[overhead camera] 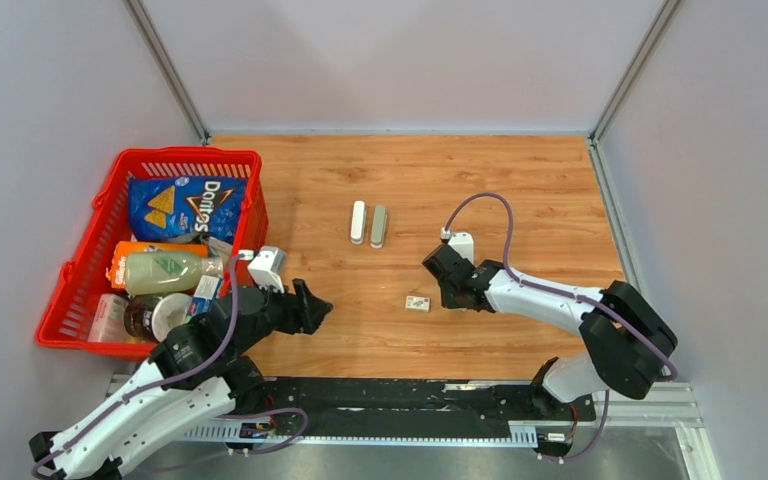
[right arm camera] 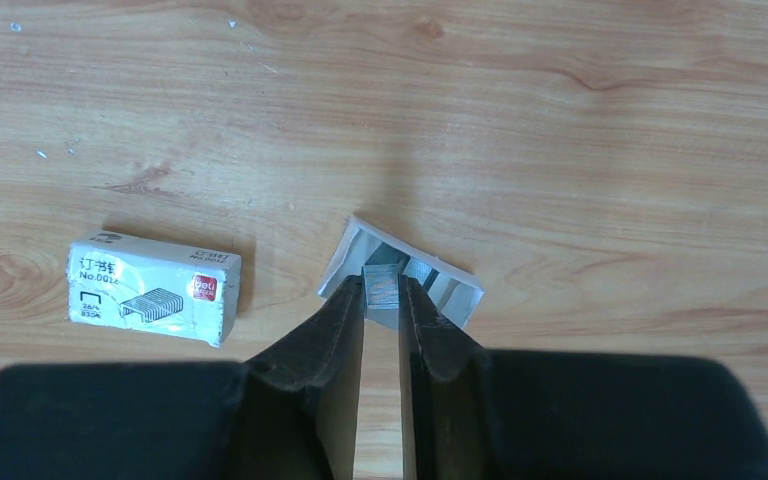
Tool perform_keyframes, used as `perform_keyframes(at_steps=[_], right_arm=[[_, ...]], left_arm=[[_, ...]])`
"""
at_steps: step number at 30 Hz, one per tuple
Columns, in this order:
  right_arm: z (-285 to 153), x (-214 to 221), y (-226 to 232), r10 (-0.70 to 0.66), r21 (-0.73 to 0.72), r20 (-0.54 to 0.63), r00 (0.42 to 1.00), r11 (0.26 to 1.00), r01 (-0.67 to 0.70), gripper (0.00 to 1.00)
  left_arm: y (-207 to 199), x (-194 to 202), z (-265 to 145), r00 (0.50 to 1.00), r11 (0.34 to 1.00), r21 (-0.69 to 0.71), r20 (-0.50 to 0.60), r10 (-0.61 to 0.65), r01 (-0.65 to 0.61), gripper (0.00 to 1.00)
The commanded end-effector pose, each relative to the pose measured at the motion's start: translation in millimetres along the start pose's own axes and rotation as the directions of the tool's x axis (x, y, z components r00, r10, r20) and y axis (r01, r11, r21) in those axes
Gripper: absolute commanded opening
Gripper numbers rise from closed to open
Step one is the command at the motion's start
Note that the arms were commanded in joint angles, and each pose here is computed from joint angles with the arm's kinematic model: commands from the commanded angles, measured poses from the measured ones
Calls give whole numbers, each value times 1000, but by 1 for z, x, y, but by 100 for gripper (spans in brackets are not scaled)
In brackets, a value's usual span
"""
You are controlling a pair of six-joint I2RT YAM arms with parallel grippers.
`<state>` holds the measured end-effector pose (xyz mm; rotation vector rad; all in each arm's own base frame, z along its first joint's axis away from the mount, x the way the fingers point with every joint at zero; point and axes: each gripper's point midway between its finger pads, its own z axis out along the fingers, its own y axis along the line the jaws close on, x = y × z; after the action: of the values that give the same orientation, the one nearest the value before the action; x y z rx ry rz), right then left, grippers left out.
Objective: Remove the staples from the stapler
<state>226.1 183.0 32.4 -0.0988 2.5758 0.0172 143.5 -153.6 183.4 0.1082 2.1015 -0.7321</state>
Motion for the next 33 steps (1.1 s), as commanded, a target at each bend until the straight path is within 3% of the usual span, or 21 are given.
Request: perform_keyframes(at_steps=[1,3,7,22,28,33], right_arm=[[-5,-9,4,43,-26,32,999,999,-42,21],[-4,-9,5,44,-29,32,999,999,-43,30],[-4,-11,8,49,-38,34,998,998,-48,34],[-38,-24,-15,93,-7,106,990,996,-92,39],[-42,-16,-31,132,42,104,986,990,-137,39],[-39,-8,-40,189,58,96,977,979,-195,39]], left_arm=[[-7,-3,3,1000,1000,26,12,-3,3,78],[-7,-3,3,1000,1000,29,11,-3,2,78],[-7,-3,4,1000,1000,26,10,-4,4,78],[-13,5,32,999,999,23,-39,37,-36,78],[-18,21,56,992,998,30,-108,61,-58,78],[-28,29,80,986,996,61,-146,77,-69,67]])
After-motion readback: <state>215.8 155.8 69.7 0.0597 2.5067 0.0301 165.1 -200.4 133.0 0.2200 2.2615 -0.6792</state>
